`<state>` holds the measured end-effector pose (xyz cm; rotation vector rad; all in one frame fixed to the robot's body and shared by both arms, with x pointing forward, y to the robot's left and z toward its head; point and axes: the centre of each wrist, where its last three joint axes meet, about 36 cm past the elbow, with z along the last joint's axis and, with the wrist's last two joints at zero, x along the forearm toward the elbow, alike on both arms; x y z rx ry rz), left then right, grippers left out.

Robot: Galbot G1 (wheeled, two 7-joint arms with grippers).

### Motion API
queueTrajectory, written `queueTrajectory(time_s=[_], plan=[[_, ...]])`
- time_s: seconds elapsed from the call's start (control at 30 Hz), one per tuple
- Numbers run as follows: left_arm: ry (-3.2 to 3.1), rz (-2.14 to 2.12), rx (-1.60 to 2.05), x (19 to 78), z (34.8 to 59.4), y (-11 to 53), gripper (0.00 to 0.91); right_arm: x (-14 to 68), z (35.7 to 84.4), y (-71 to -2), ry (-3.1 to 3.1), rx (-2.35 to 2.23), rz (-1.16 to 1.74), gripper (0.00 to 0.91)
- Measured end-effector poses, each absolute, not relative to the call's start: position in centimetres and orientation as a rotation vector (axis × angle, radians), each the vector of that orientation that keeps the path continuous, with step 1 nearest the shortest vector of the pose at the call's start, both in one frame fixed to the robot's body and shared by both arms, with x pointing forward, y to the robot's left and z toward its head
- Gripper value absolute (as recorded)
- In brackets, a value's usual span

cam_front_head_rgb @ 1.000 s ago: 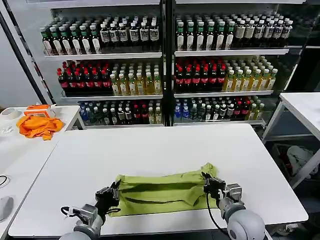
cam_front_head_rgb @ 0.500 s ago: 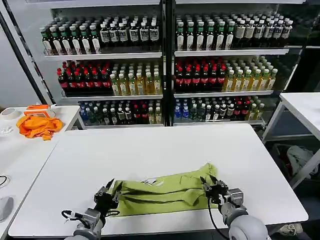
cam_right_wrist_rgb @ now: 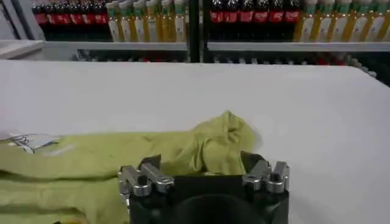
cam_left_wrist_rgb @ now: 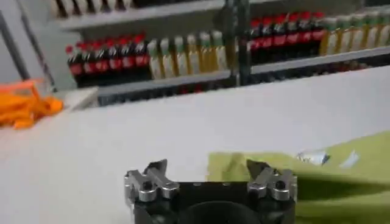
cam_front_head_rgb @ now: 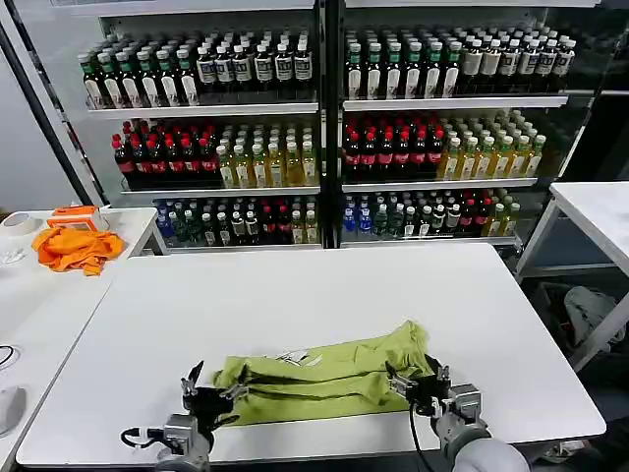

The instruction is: Fold and organize the clothes.

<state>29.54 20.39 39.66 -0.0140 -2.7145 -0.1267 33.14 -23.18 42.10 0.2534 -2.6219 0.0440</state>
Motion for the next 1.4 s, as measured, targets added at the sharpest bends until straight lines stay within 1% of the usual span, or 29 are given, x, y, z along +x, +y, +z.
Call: queueTrajectory(time_s=[0.03, 0.07, 0.13, 0.17, 0.6, 0.9, 1.13, 1.4], plan=[[-2.708, -0.115, -0.001, 29.5, 39.5, 20.1, 0.605, 33.1, 42.1, -23.2, -2.621, 0.254, 0.044, 0.907], [-2.704, -0.105, 0.010, 29.5, 39.3, 19.9, 0.272, 33.0, 42.1, -23.1, -2.620, 0.254, 0.044, 0.907], [-2.695, -0.092, 0.034, 29.6, 38.9, 19.5, 0.050, 32.8, 42.1, -23.1, -2.618, 0.255, 0.043, 0.907], [-2.690, -0.088, 0.044, 29.6, 38.7, 19.4, 0.020, 32.7, 42.1, -23.1, -2.617, 0.255, 0.043, 0.907], [-2.645, -0.009, 0.060, 28.6, 37.6, 17.9, 0.020, 31.9, 42.6, -23.0, -2.624, 0.247, 0.036, 0.907], [-2.658, 0.068, 0.053, 28.7, 38.2, 18.3, 0.020, 31.5, 42.9, -23.1, -2.630, 0.233, 0.031, 0.907], [-2.689, 0.107, 0.093, 29.9, 39.3, 21.2, 0.020, 31.3, 43.4, -23.5, -2.642, 0.222, 0.033, 0.907], [-2.719, 0.067, 0.221, 32.1, 41.2, 28.5, 0.020, 31.4, 43.9, -23.8, -2.658, 0.211, 0.035, 0.907]])
